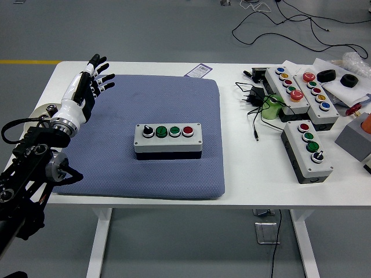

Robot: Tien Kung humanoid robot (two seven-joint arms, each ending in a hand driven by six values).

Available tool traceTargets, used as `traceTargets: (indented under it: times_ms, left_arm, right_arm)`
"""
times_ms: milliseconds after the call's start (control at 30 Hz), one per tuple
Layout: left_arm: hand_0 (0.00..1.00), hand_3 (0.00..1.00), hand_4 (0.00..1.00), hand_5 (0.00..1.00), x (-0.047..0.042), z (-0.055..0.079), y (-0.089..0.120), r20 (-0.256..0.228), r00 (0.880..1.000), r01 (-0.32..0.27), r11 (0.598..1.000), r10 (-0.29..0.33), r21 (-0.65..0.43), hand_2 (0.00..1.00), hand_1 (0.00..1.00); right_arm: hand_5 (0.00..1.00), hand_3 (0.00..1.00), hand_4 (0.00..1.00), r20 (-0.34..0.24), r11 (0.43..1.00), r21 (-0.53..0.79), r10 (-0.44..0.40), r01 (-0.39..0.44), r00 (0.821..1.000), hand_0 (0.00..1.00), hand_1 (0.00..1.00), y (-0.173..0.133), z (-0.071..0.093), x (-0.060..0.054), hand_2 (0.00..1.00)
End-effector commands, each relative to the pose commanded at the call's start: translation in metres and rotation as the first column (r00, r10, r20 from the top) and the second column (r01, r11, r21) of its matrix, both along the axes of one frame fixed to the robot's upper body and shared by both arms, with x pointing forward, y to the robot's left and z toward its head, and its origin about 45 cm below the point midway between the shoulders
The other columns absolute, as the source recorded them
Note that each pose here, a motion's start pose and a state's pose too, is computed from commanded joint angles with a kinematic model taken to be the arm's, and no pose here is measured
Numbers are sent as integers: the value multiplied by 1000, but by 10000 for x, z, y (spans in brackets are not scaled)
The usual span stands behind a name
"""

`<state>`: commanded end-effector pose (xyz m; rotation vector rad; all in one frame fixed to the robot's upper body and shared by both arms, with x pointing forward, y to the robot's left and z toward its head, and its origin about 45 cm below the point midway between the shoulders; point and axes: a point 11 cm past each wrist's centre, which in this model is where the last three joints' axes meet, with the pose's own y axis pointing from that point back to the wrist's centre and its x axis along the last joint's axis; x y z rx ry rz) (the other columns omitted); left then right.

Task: Pick up the button,place it on the desk,press the button,press the button

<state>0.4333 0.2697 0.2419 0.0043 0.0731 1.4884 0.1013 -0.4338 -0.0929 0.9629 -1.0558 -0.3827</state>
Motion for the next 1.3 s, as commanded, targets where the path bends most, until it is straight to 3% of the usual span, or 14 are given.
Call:
traceTargets:
  times_ms: [1300]
  left_arm:
    - [786, 895, 654, 998, -4, -30, 75, -22, 1000, 0, 1000, 1, 8, 922, 855]
  right_arm:
    - [187, 633, 311, 11, 1000, 7, -3, 3, 1000, 670, 645, 23, 0, 39, 688]
